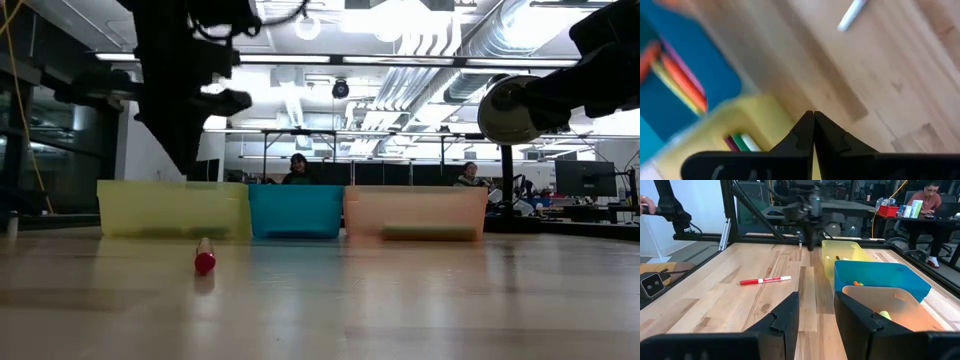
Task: Pick & Place Markers
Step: Put the red dry erase marker into the yellow bin
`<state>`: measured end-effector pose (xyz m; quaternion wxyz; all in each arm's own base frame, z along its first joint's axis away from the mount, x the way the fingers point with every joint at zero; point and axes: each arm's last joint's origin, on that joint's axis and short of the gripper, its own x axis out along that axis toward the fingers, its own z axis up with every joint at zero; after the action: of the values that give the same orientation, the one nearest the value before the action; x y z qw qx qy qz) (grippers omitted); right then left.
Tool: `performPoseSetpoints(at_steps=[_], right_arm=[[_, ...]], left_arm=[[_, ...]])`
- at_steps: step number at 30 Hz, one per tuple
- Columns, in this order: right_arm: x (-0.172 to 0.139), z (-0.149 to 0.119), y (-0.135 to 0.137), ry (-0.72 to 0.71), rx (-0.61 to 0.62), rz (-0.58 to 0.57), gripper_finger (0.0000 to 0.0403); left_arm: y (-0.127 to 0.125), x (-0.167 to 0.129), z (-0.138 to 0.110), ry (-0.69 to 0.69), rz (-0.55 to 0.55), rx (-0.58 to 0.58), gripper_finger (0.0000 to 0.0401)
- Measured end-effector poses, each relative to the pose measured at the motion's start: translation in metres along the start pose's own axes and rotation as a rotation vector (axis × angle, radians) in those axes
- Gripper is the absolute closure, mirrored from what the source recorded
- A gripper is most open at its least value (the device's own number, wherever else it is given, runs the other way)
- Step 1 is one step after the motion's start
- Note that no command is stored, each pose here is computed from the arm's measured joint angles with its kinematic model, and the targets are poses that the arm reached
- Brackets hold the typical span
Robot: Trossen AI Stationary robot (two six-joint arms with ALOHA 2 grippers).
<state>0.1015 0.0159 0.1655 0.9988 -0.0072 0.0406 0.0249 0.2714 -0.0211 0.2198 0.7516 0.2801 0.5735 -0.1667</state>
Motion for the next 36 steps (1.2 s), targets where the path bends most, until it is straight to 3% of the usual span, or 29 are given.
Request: performPoseSetpoints(at_steps=[5,22,26,30,36], right_arm=[[0.000,0.000,0.000,0.000,0.000,0.000,0.0290],[0.000,0.000,0.000,0.000,0.000,0.000,0.0290],[0.000,0.000,0.000,0.000,0.000,0.000,0.0290],[0.000,0.000,0.000,-0.001,0.000,0.000,0.0290],[0.000,0.000,0.000,0.000,0.000,0.000,0.0290]], left_arm=[[-0.010,-0.002,0.016,-0.071,0.059,0.148,0.0398],[-0.012,-0.005,0.032,-0.237,0.060,0.170,0.0398],[-0.014,0.005,0.038,-0.250,0.041,0.235,0.0396],[-0.020,0.013,0.044,-0.239,0.020,0.278,0.0364],[-0.034,0.024,0.051,-0.217,-0.015,0.326,0.0275]])
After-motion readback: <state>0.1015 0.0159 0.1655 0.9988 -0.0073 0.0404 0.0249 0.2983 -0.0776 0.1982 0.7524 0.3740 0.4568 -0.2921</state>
